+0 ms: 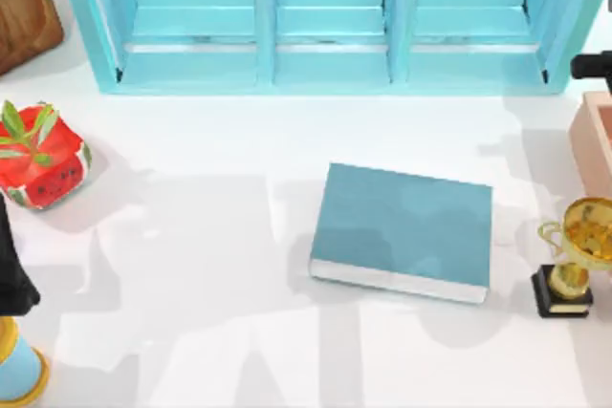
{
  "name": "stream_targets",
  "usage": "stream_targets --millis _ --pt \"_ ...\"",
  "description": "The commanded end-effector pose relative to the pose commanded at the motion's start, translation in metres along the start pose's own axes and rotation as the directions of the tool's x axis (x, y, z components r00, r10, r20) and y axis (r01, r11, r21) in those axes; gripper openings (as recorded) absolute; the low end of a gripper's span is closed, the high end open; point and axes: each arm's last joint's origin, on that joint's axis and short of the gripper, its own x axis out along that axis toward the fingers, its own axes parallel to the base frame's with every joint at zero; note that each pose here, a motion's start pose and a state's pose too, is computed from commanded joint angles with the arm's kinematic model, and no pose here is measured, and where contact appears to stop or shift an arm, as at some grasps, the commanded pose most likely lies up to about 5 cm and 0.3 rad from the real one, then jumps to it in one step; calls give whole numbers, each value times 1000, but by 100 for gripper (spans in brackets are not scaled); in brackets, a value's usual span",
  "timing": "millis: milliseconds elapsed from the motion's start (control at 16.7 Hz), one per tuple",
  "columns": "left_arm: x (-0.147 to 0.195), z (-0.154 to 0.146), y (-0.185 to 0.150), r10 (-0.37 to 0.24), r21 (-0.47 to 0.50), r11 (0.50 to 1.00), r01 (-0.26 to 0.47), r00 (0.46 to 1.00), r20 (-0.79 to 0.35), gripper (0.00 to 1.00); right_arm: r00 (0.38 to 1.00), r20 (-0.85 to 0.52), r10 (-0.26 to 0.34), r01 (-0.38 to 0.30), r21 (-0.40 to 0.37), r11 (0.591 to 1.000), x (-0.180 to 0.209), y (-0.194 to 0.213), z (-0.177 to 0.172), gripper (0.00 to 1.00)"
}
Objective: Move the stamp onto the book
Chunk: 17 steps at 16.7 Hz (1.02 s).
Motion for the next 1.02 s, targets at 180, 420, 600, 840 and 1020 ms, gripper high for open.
stream_targets --millis 180,420,600,840,1020 --pt "0 0 0 0 0 1000 0 1000 0 100 1000 -4 1 -1 6 1000 3 3 3 0" --pt "0 0 0 0 0 1000 0 1000 0 100 1000 -10 -1 1 7 1000 24 46 14 0" --pt "0 0 0 0 0 1000 0 1000 0 100 1000 -10 -1 1 6 1000 38 78 18 0" --pt "0 0 0 0 0 1000 0 1000 0 100 1000 -11 -3 3 7 1000 59 120 18 0" --pt "0 0 0 0 0 1000 0 1000 0 100 1000 -9 -3 3 7 1000 77 163 9 0"
